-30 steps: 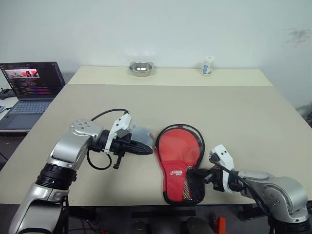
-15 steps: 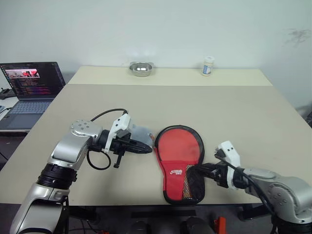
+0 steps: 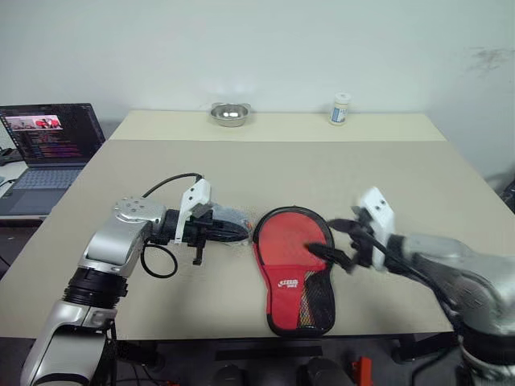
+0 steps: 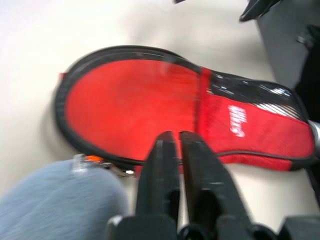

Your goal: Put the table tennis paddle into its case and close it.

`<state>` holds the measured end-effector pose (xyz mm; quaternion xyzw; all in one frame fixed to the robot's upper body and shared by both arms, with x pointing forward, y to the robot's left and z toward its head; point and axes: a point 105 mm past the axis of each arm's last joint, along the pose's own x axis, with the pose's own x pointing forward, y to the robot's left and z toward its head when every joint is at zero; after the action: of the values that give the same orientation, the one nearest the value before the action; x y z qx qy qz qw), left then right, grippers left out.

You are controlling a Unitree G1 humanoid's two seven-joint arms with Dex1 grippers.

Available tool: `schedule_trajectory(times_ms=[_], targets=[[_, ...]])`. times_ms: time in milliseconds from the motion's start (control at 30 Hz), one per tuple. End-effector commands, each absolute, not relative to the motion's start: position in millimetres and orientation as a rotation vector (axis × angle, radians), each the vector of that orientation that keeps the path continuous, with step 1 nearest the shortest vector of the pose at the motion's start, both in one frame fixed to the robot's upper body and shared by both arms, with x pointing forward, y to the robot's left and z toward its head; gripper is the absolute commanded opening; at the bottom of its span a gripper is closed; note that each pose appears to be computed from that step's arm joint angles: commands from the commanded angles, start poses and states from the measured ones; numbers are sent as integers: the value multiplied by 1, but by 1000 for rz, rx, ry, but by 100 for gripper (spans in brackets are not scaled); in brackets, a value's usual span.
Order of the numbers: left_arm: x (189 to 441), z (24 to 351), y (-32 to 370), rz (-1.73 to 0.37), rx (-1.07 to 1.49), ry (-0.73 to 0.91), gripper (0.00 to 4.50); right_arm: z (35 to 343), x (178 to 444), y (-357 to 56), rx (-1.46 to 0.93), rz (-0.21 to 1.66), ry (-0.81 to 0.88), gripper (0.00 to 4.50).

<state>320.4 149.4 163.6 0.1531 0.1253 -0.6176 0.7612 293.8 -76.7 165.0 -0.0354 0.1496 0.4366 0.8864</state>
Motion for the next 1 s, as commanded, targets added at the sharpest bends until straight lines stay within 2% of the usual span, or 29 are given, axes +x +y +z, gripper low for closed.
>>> schedule_trajectory(times_ms=[33, 267, 300, 467, 600, 767, 1000], targets=[[324, 185, 154, -1310, 335, 214, 173, 162, 310, -52, -100, 952, 266, 450], [340, 185, 174, -1179, 373, 228, 431, 123, 315, -40, -156, 996, 330, 450], [344, 185, 176, -1157, 382, 222, 446, 121, 315, -39, -159, 998, 331, 450], [366, 170, 176, -1077, 422, 231, 446, 116, 315, -34, -169, 1000, 329, 450], [378, 151, 162, -1114, 415, 260, 446, 114, 317, -35, -185, 976, 330, 450], [378, 127, 156, -1193, 460, 347, 446, 113, 318, -39, -192, 933, 326, 450], [380, 119, 164, -1208, 529, 384, 446, 115, 317, -41, -188, 906, 321, 450]])
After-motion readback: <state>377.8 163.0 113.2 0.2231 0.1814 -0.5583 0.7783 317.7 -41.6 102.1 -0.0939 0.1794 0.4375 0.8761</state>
